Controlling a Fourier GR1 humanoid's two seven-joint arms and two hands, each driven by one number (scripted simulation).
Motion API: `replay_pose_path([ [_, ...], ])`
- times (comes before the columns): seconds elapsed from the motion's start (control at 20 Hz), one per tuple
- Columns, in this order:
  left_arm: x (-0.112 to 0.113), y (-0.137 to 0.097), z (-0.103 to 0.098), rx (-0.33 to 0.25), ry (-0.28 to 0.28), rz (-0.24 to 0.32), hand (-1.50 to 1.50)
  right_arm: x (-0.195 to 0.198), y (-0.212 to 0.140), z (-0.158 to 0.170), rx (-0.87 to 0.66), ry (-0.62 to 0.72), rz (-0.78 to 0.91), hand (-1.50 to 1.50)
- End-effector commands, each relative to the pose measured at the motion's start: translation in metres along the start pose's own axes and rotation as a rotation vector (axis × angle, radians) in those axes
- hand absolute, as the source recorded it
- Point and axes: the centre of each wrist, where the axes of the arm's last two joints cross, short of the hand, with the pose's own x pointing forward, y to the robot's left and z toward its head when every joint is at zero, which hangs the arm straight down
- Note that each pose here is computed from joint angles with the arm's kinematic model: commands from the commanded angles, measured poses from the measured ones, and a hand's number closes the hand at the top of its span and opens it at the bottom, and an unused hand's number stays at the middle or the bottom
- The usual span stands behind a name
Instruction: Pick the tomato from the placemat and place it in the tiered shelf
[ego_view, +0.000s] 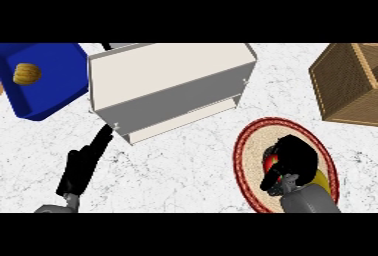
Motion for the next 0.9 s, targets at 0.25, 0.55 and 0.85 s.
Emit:
replay_pose_path([
  [0.25,0.001,-0.021,-0.001,-0.004,-0.011,-0.015,0.0,0.01,-0.022,0.01,-0.178,0.074,-0.059,1.5],
  [0.55,-0.006,-0.007,0.001,-0.006,0.006,-0.005,0.0,0.022,-0.019,0.093,0.02,-0.617,0.06,1.5],
  [0.85,0.002,0.008,0.008,0.011,0.007,0.011,0.0,-0.01,-0.113,0.136,-0.191,-0.686,0.015,1.5],
])
